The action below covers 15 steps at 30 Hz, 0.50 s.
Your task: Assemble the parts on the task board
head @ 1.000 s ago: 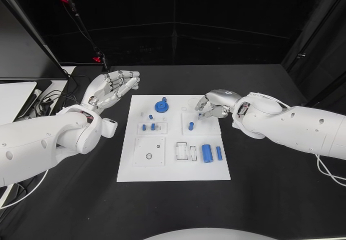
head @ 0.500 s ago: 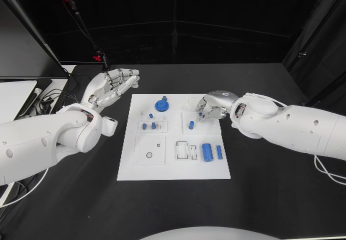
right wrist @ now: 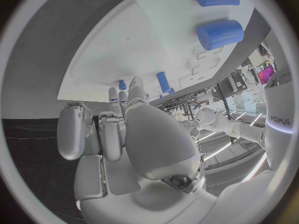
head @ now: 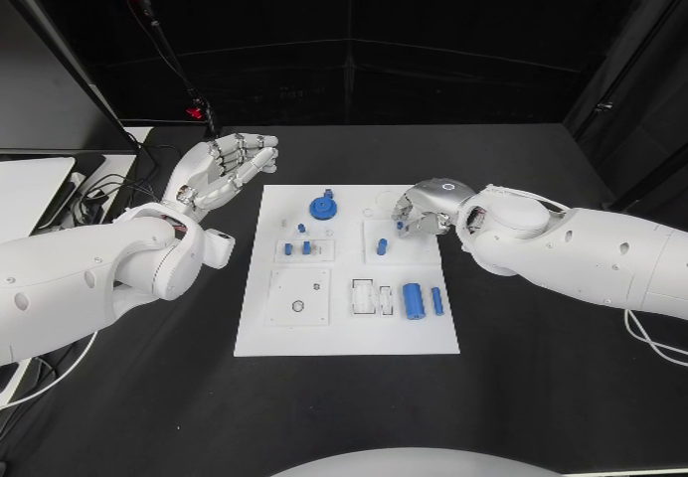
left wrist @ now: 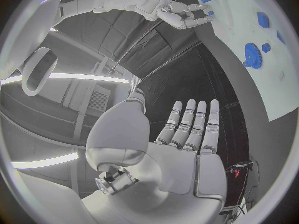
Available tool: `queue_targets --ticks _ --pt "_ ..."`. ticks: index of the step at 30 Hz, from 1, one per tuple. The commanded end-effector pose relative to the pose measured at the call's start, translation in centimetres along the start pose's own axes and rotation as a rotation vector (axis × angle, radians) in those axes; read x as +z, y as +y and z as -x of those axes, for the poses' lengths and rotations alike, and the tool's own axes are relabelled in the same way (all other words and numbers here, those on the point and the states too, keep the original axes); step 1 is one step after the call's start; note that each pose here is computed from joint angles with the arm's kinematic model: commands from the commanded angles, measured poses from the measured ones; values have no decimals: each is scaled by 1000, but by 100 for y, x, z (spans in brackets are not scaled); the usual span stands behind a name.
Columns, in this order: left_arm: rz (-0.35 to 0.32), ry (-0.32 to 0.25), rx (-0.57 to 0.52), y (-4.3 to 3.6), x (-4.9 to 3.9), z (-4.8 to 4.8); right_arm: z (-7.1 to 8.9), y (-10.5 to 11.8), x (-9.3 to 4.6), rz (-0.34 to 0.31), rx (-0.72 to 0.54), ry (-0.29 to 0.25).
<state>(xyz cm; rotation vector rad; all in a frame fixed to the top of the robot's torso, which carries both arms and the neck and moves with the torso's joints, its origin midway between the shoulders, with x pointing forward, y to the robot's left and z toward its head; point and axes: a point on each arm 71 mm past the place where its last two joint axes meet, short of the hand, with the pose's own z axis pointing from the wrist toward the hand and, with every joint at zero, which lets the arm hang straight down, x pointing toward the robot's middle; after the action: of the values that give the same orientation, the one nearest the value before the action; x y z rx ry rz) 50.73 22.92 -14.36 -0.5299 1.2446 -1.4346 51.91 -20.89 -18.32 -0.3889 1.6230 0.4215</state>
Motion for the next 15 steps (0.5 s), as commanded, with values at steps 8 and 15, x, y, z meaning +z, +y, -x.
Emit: queue_targets --ticks 8,15 --pt "-47 2 -9 -39 6 3 3 17 35 -40 -27 4" --pt "-44 0 -7 -35 4 13 -5 23 41 -48 -29 13"
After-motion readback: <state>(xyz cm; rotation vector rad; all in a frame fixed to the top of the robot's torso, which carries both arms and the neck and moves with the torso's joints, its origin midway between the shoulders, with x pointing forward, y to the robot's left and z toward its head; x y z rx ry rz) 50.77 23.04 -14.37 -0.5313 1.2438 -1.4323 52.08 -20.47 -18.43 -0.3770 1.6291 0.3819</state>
